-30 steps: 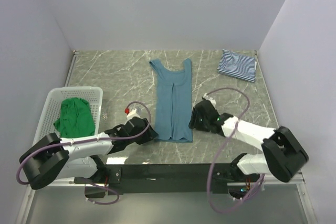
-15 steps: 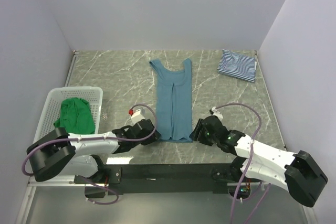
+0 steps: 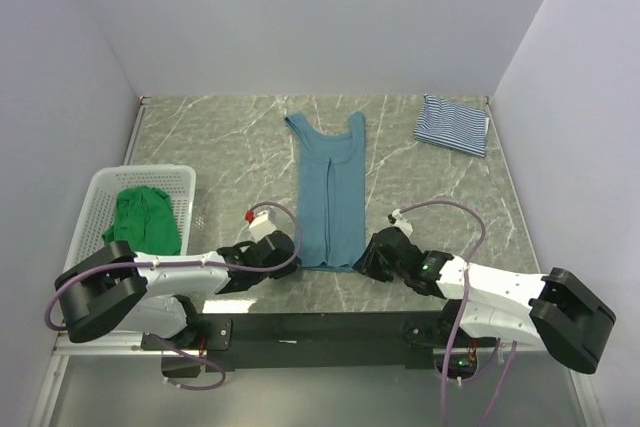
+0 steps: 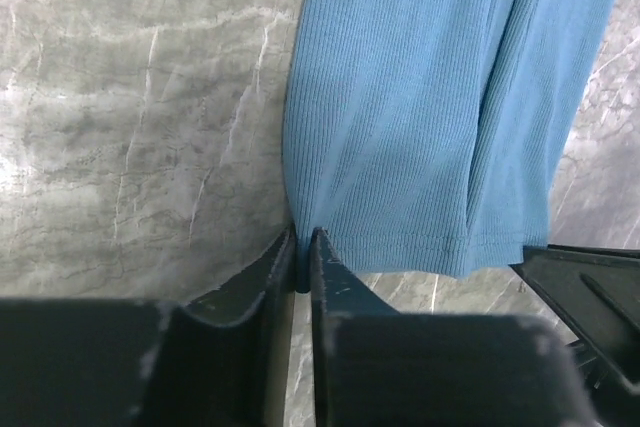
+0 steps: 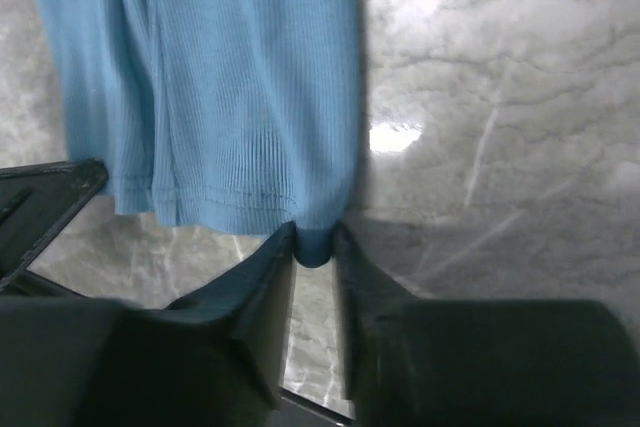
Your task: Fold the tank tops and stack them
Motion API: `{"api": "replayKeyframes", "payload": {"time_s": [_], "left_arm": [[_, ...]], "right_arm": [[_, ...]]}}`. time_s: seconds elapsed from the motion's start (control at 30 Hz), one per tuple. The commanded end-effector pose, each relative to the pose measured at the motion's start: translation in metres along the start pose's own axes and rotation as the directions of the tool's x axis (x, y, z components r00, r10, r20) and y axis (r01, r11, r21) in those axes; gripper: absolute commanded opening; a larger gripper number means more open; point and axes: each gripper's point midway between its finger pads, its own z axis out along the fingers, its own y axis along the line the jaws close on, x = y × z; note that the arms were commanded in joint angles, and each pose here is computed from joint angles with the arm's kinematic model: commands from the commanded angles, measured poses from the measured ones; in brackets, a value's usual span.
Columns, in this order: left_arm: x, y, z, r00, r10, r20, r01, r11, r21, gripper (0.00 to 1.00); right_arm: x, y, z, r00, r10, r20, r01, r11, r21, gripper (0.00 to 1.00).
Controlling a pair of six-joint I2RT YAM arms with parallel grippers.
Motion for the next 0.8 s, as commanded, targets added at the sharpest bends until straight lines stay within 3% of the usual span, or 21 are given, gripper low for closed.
{"api": "replayKeyframes", "payload": {"time_s": [0.0,0.2,0.6,0.77], "left_arm": [[0.024,0.057,-0.004,0.991,0.093,-0.092,-0.108,0.978,-0.177,0.13],[0.031,0.047,-0.01,0.987,0.121,-0.109,-0.136,0.981,-0.137,0.01],[0.073,0.035,-0.054,0.983,0.105,-0.15,-0.119,0.989,-0.086,0.01],[0.062,0.017,-0.063,0.988,0.107,-0.113,-0.113,0.992,-0.052,0.01]], "right_arm": [[0.011,-0.032,0.003,1.0,-0.011,-0.014,0.012,0.994,0.108,0.26],[0.011,-0.039,-0.005,0.999,-0.05,-0.007,0.051,0.989,0.142,0.0],[0.047,-0.033,-0.049,0.991,-0.134,-0.018,0.135,0.983,0.123,0.0],[0.038,-0.015,-0.056,0.988,-0.157,0.015,0.154,0.982,0.107,0.0]]}}
